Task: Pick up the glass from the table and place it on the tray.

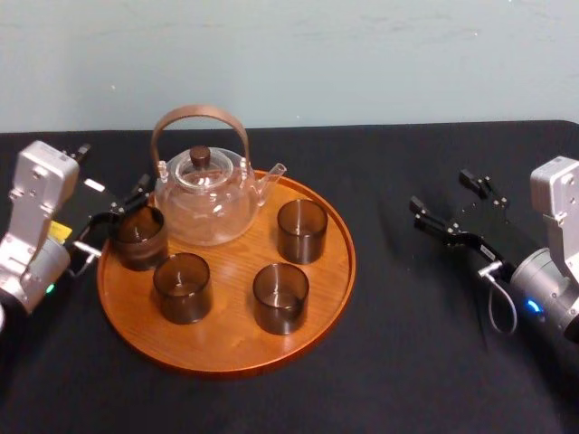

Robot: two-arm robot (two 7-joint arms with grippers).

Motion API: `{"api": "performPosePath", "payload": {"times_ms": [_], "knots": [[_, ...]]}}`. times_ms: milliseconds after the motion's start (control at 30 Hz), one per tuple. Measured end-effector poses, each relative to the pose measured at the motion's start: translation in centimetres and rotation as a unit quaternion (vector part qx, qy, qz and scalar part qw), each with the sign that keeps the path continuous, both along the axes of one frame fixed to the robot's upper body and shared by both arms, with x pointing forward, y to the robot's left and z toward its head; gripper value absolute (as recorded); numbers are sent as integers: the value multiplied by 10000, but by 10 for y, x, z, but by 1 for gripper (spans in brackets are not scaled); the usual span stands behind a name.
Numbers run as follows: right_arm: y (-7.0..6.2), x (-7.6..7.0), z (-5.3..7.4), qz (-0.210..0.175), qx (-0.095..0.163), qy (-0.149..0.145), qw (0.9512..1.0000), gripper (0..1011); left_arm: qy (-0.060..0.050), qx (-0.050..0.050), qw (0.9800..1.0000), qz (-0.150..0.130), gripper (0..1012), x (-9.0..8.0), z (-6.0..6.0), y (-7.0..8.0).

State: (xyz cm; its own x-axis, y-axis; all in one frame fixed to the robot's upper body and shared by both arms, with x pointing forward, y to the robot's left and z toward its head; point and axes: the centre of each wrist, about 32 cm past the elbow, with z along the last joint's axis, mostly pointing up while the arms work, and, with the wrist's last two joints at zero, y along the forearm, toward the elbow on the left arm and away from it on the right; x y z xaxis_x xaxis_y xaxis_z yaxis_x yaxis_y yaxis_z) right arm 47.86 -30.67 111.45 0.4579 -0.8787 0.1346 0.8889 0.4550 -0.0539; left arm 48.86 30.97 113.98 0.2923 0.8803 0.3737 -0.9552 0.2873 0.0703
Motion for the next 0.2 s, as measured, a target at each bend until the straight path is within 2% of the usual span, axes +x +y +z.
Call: {"api": "performPosePath", "payload": {"times_ms": [200], "knots": [[0, 0, 0, 0, 0, 0, 10000, 1002, -1, 0, 10000, 0, 1001, 0, 0, 0]]}}
